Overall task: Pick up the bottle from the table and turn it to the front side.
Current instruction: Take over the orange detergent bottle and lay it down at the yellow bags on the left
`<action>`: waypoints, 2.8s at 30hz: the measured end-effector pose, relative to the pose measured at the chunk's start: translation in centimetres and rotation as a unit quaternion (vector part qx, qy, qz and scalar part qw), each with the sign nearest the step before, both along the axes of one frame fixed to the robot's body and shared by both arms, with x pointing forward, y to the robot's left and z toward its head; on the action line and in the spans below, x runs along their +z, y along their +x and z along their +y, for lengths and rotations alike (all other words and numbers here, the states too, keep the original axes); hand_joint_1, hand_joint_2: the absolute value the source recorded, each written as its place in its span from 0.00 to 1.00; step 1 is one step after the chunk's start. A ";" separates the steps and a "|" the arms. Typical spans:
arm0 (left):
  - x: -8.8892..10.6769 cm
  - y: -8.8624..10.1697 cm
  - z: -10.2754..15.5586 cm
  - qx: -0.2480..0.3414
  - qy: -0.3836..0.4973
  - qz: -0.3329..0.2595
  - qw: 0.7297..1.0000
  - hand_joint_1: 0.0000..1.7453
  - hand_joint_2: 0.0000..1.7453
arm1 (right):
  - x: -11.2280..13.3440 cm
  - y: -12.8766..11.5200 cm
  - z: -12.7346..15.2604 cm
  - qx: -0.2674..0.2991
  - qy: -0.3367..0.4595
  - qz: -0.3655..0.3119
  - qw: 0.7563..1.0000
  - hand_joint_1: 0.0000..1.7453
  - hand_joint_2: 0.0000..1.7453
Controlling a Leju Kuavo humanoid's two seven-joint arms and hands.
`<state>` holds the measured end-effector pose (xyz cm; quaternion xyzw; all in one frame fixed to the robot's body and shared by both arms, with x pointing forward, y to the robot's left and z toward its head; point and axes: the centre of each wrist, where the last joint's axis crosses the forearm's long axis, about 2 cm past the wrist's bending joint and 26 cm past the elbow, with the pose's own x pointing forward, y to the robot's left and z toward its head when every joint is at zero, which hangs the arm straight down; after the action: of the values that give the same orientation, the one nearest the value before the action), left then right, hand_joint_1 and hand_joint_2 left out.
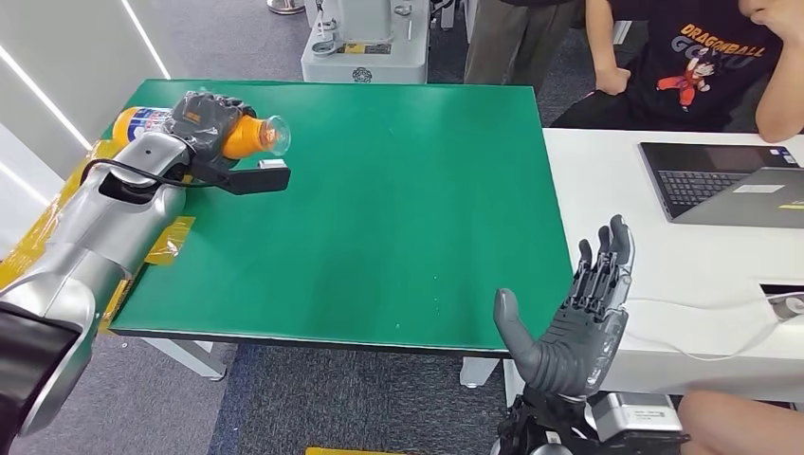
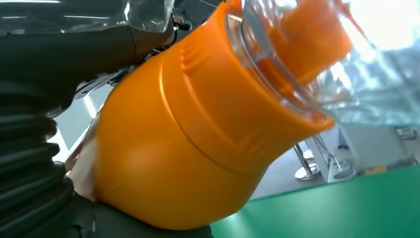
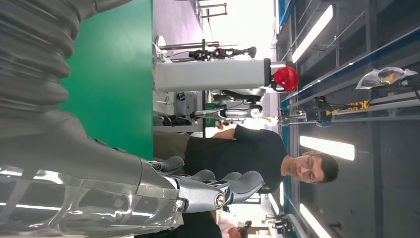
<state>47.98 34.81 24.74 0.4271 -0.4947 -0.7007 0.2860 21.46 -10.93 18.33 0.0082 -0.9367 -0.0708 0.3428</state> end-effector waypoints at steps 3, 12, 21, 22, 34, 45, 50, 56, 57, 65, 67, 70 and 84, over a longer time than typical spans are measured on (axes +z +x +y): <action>-0.7 -0.2 0.5 0.006 0.017 0.013 1.000 1.00 1.00 | 0.1 0.0 0.0 0.000 0.000 -0.001 1.000 0.00 1.00; -3.3 -1.2 2.2 0.026 0.055 0.051 0.997 1.00 1.00 | 0.3 -0.2 -0.1 0.004 -0.004 0.000 1.000 0.00 1.00; -7.6 -3.6 4.9 0.061 0.075 0.102 0.990 1.00 1.00 | 0.3 -0.2 -0.3 0.018 -0.018 0.005 1.000 0.00 1.00; -8.0 -3.9 5.1 0.064 0.076 0.108 0.989 1.00 1.00 | 0.3 -0.1 -0.3 0.018 -0.019 0.006 1.000 0.00 1.00; -10.8 -6.0 7.2 0.079 0.089 0.166 0.979 1.00 1.00 | -0.1 -0.4 -0.4 0.025 -0.035 0.013 0.999 0.00 1.00; -11.5 -7.0 8.9 0.077 0.111 0.191 0.972 1.00 1.00 | -0.6 -0.7 -0.4 0.040 -0.043 0.025 0.998 0.00 1.00; -11.4 -7.1 9.2 0.086 0.118 0.194 0.970 1.00 1.00 | -0.9 -0.7 -0.3 0.047 -0.043 0.031 0.998 0.00 1.00; -11.3 -7.0 9.2 0.095 0.129 0.192 0.968 1.00 1.00 | -1.1 -0.8 -0.2 0.054 -0.043 0.033 0.997 0.00 1.00; -11.3 -6.9 9.2 0.096 0.130 0.191 0.968 1.00 1.00 | -1.1 -0.8 -0.2 0.055 -0.043 0.034 0.997 0.00 1.00; -11.2 -6.5 8.1 0.087 0.132 0.192 0.969 1.00 1.00 | -1.3 -0.8 -0.1 0.055 -0.043 0.038 0.997 0.00 1.00; -11.1 -6.3 7.6 0.083 0.131 0.192 0.969 1.00 1.00 | -1.3 -0.8 -0.1 0.054 -0.043 0.038 0.997 0.00 1.00; -11.1 -6.1 6.8 0.076 0.129 0.191 0.970 1.00 1.00 | -1.4 -0.8 -0.1 0.052 -0.043 0.039 0.997 0.00 1.00; -11.6 -5.7 4.0 0.064 0.123 0.183 0.973 0.50 1.00 | -1.9 -1.2 -0.1 0.044 -0.044 0.050 0.997 0.00 1.00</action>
<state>42.28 38.76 13.10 0.3545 -0.3158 -0.8023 0.3618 20.27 -11.02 16.43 0.0312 -0.9193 -0.0149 0.3921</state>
